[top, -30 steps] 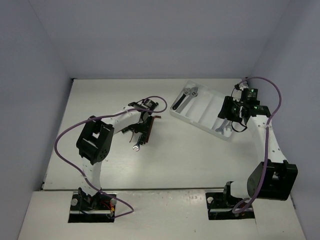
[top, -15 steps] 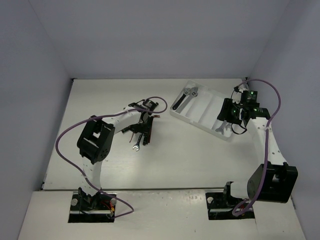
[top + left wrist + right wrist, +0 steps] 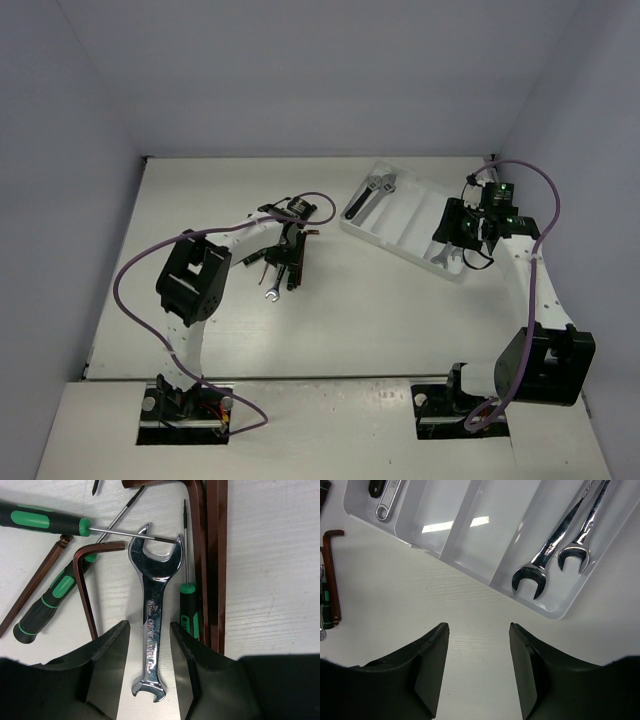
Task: Sort the tools into containers
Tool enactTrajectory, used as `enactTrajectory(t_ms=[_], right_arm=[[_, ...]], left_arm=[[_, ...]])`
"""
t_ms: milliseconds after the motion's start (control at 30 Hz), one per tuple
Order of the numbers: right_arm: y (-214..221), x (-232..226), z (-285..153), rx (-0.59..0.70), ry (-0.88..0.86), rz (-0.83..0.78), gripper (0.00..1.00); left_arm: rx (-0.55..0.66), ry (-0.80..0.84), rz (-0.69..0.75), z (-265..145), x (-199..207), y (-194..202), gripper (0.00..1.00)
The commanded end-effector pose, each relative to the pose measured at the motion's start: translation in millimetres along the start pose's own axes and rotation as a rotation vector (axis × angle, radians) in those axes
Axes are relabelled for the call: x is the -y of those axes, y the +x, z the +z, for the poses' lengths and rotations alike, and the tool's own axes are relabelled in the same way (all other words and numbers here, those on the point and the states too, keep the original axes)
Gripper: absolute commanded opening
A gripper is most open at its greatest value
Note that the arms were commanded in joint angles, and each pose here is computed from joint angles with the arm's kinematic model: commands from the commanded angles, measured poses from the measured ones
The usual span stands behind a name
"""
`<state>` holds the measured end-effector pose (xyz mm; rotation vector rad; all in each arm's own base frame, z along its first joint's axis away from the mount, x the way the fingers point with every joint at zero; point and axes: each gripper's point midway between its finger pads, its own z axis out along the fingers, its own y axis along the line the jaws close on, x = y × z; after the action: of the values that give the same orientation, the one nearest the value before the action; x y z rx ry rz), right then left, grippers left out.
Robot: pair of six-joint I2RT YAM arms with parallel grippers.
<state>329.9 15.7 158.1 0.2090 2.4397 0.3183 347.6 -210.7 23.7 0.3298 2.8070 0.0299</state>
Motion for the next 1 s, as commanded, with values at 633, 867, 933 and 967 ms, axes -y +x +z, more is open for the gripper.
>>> enactTrajectory(t_ms=[633, 867, 933, 967], right_arm=[[-12.0, -13.7, -3.5, 0.042, -0.054, -0.030, 0.50], [-9.2, -35.7, -1.1, 0.033, -0.107, -0.042, 0.50], [-7.7, -43.9, -0.5, 0.032, -0.125, -0.041, 0.50], [-6.7, -49.3, -0.7, 0.032, -0.136, -0.045, 0.50]], left_arm=[[-0.191, 0.040, 0.027, 45.3, -1.7, 51.6, 0.00], [-0.183, 0.078, -0.029, 31.7, -10.0, 52.9, 0.00], [-0.169, 0.088, -0.041, 25.0, -9.4, 51.4, 0.00], [-0.155, 0.094, -0.046, 19.8, -9.2, 48.9, 0.00]])
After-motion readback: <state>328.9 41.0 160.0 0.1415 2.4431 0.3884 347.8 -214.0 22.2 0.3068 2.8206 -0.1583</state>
